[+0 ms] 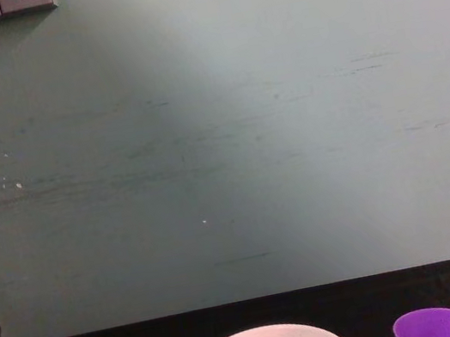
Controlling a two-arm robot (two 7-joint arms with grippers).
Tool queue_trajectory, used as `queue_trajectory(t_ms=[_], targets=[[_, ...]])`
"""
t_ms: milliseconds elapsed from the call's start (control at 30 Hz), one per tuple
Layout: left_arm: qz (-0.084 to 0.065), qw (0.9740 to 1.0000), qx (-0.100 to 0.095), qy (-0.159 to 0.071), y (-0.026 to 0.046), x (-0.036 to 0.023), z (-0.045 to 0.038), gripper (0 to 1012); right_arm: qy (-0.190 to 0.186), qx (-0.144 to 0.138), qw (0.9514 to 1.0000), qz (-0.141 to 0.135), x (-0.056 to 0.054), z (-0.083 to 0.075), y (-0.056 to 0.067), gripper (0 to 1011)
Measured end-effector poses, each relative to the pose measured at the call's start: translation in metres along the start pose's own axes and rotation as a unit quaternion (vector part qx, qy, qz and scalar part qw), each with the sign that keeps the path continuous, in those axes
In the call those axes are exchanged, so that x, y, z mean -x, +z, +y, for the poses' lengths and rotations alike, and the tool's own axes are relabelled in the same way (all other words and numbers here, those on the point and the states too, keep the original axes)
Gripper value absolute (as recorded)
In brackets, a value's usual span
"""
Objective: Pick up the cup and pour the mung beans from the cup into the bowl.
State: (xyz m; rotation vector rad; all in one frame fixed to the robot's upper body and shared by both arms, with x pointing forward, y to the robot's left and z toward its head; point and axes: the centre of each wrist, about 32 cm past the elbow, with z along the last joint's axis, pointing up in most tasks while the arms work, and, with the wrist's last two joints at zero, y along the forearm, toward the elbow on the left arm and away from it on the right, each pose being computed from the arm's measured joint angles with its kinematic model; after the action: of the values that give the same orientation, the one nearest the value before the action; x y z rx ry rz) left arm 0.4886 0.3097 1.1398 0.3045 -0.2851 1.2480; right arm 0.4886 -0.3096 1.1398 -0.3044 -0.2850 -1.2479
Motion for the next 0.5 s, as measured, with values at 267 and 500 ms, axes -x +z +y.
queue_trajectory(t_ms=[267,500], targets=[[0.000,1.0000,0.000,0.000,0.0000,0.0000,0.0000,1000,0.000,0.000,1.0000,0.000,0.0000,0.0000,0.0000,1004],[0.000,1.0000,0.000,0.000,0.0000,0.0000,0.0000,1000,0.000,0.000,1.0000,0.000,0.0000,0.0000,0.0000,1004]])
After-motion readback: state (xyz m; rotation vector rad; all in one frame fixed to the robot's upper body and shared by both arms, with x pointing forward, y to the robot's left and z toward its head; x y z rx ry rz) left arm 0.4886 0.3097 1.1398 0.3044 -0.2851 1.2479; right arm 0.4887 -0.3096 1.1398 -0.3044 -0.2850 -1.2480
